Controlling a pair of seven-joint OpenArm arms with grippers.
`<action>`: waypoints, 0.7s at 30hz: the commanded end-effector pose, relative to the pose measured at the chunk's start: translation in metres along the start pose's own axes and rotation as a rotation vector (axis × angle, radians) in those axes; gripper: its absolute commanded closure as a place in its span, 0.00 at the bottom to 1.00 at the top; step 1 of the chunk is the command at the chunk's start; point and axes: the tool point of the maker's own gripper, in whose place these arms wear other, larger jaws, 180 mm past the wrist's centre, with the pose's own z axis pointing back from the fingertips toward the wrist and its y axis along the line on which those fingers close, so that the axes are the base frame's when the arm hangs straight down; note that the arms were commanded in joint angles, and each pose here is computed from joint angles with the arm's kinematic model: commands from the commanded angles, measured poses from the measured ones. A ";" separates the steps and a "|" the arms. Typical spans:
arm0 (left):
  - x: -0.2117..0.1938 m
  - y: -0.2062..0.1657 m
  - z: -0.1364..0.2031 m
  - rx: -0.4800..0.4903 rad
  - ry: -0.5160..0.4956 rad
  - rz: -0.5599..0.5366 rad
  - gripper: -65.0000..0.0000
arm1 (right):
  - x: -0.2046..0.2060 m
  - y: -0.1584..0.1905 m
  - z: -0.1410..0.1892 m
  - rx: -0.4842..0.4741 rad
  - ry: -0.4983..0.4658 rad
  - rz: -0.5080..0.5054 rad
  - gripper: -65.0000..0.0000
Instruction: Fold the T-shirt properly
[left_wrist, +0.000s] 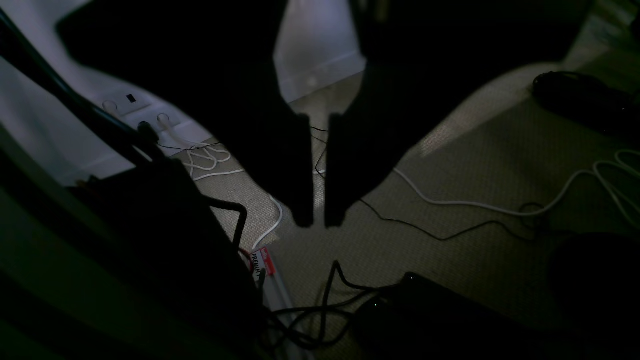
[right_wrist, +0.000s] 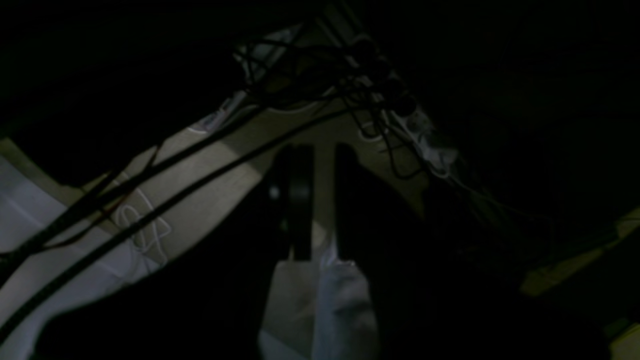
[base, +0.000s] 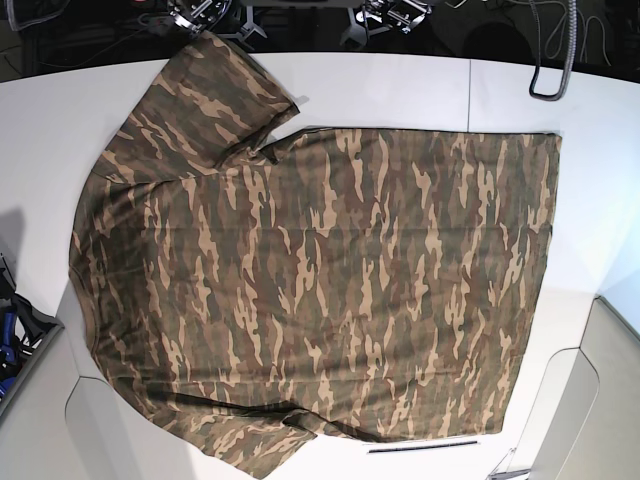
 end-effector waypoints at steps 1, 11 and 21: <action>0.005 -0.006 0.000 -0.016 -0.011 -0.003 0.92 | 0.002 -0.001 0.000 0.003 -0.011 0.006 0.90; -0.020 -0.018 -0.003 -0.035 0.026 0.002 0.92 | -0.001 0.002 0.000 0.008 -0.006 0.002 0.90; -0.036 -0.008 -0.004 -0.021 0.012 0.011 0.92 | -0.017 0.020 -0.001 0.032 0.015 -0.003 0.90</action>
